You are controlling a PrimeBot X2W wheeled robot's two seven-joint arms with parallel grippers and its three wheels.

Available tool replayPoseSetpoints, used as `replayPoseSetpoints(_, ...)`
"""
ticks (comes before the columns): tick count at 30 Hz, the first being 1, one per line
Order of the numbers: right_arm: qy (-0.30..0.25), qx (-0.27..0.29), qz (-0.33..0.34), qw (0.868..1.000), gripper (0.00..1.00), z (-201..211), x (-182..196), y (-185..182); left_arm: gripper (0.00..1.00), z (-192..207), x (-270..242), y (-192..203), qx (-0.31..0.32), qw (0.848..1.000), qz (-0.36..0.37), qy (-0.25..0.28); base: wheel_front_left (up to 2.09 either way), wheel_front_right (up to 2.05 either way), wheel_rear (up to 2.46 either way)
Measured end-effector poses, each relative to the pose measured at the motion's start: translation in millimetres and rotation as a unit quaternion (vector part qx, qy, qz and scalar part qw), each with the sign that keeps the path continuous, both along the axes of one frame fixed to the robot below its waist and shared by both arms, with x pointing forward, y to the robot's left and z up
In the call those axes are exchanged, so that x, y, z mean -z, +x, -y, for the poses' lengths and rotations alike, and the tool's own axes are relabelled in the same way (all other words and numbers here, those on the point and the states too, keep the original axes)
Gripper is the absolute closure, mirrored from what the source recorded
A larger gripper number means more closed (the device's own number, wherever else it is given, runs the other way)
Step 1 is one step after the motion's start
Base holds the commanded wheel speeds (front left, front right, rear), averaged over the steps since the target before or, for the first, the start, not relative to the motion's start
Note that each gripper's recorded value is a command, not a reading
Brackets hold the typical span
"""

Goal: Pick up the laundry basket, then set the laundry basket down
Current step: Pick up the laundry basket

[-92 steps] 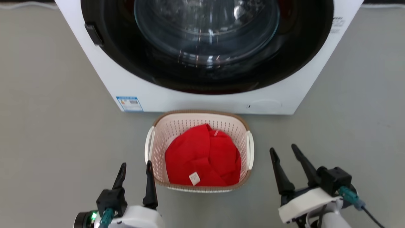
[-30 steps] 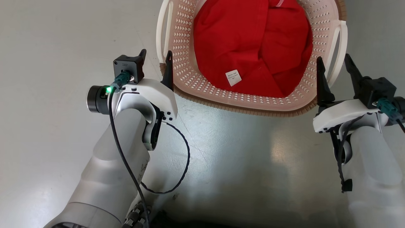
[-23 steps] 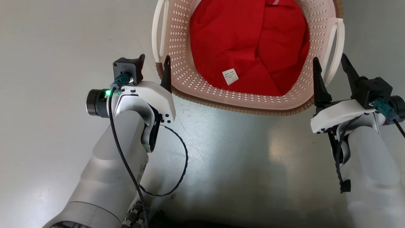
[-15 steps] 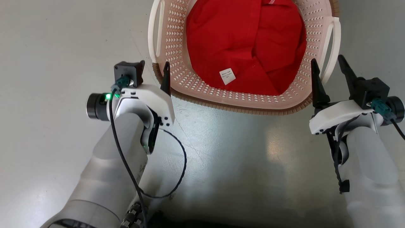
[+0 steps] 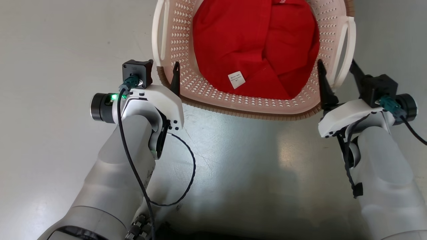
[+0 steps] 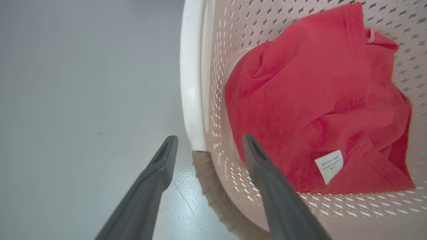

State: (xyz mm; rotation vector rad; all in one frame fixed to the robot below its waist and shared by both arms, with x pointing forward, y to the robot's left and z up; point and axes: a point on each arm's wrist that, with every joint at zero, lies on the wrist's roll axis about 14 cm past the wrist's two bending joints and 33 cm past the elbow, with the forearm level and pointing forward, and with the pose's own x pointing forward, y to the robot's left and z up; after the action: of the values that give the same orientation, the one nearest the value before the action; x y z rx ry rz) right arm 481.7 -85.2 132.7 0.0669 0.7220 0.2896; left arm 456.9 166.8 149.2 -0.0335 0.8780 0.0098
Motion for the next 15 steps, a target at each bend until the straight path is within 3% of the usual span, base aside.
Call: replayPoseSetpoints(15, 0.003, -0.006, -0.013, 1.000, 0.00, -2.6, 4.8, -8.0, 0.00, 1.1, 2.0, 9.4, 0.009, 1.000, 0.003, 0.005, 0.00, 0.00, 0.00)
